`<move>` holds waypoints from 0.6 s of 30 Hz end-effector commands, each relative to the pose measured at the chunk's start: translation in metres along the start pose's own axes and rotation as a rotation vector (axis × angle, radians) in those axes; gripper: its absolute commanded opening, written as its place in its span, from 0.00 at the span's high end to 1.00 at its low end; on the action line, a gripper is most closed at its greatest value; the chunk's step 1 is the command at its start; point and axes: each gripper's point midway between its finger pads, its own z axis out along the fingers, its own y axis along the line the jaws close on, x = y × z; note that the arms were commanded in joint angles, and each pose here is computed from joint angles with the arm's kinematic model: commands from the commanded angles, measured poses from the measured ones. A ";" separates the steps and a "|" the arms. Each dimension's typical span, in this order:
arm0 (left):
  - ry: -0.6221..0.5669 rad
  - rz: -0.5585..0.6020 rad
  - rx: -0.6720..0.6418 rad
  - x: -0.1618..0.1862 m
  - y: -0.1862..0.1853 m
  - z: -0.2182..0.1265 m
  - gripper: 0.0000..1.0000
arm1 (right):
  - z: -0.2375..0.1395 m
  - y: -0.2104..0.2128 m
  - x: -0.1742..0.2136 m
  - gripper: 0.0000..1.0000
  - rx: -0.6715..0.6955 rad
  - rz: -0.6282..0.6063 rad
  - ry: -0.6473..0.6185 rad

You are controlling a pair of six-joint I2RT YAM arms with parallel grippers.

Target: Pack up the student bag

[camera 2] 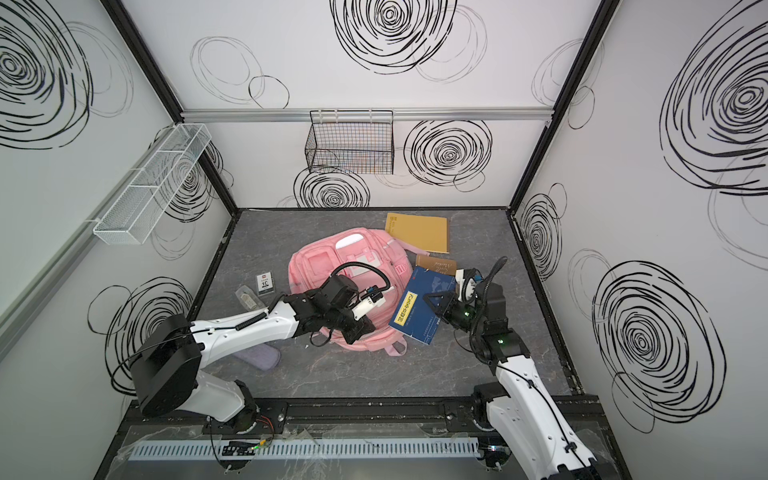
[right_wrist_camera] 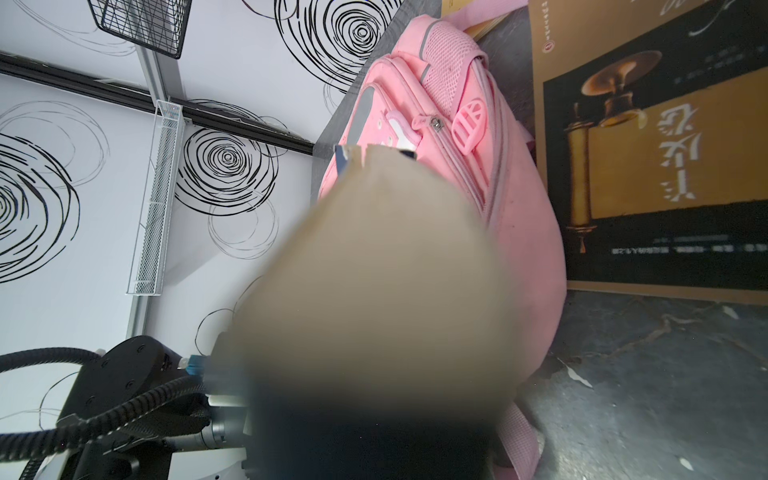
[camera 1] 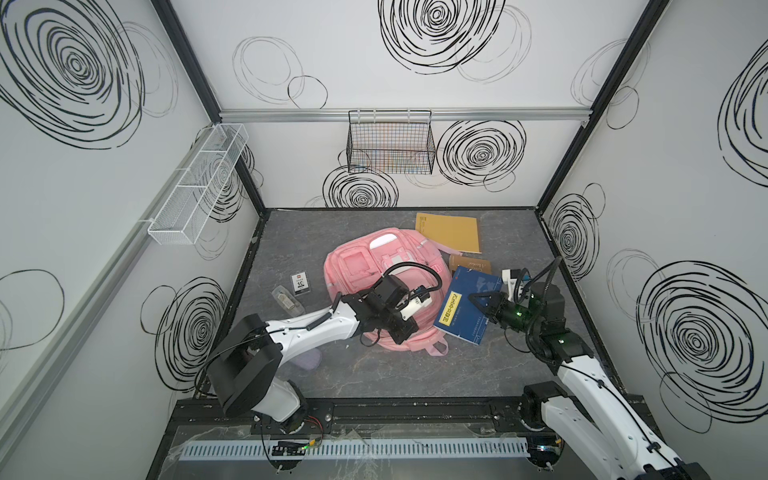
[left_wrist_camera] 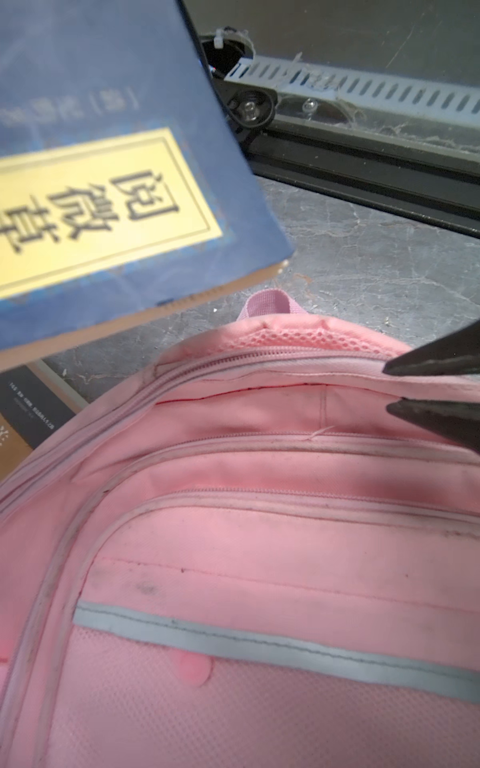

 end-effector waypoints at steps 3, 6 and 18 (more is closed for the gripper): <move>-0.032 0.004 0.019 -0.008 -0.002 -0.003 0.88 | -0.002 0.012 -0.006 1.00 -0.042 -0.038 -0.021; -0.027 0.015 0.050 -0.008 -0.011 -0.001 0.60 | -0.002 0.012 -0.005 1.00 -0.043 -0.038 -0.021; -0.019 0.065 -0.088 -0.008 -0.012 0.010 0.57 | -0.010 0.015 -0.013 1.00 -0.024 -0.076 -0.037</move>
